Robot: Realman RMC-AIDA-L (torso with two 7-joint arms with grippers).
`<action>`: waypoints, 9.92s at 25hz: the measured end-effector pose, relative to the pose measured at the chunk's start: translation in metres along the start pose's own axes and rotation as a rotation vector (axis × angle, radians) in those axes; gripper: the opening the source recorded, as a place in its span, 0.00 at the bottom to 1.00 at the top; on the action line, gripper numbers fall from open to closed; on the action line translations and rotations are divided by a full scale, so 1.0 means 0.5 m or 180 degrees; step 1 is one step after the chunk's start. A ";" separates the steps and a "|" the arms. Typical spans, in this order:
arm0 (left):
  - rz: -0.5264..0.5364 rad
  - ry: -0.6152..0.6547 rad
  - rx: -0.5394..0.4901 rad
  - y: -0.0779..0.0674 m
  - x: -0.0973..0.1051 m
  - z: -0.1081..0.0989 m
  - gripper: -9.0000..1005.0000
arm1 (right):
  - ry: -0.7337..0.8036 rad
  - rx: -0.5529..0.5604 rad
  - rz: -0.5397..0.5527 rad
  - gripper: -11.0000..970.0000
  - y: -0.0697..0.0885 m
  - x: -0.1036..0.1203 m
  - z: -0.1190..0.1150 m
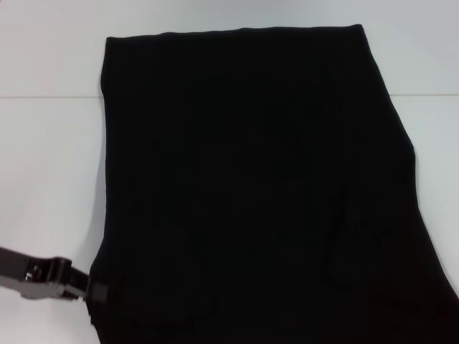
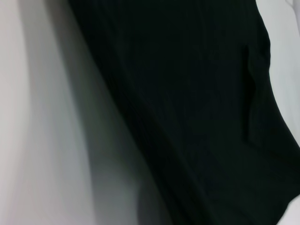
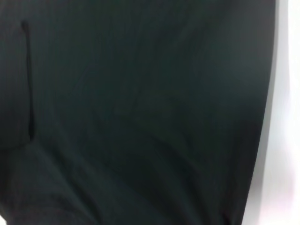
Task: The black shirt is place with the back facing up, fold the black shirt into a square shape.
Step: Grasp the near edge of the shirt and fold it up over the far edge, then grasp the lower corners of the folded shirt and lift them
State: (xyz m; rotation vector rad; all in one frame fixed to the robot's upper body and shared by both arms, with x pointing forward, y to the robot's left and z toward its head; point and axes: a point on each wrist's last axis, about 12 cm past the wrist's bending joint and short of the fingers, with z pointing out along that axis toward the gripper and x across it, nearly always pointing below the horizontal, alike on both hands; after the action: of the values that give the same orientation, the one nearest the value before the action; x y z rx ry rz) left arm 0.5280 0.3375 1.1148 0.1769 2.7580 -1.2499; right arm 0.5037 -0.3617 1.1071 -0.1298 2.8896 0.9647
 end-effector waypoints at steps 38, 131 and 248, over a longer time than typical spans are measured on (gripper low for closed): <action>0.0031 -0.2009 -0.0877 -0.056 -0.289 0.121 0.08 | -0.2176 0.0522 -0.0310 0.07 0.106 -0.347 0.115; -0.0043 -0.1434 -0.0804 0.020 -0.186 0.103 0.70 | -0.1907 0.0132 -0.0147 0.73 0.170 -0.392 -0.034; 0.0399 -0.0386 -0.0396 -0.062 -0.165 0.043 0.01 | -0.0761 0.0555 0.0138 0.02 0.014 -0.163 -0.018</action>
State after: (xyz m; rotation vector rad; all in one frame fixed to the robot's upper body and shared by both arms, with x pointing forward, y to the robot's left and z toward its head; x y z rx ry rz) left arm 0.6059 0.2959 1.1359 0.2499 2.6647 -1.0204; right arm 0.5835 -0.3576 1.1277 0.0573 2.7469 0.6772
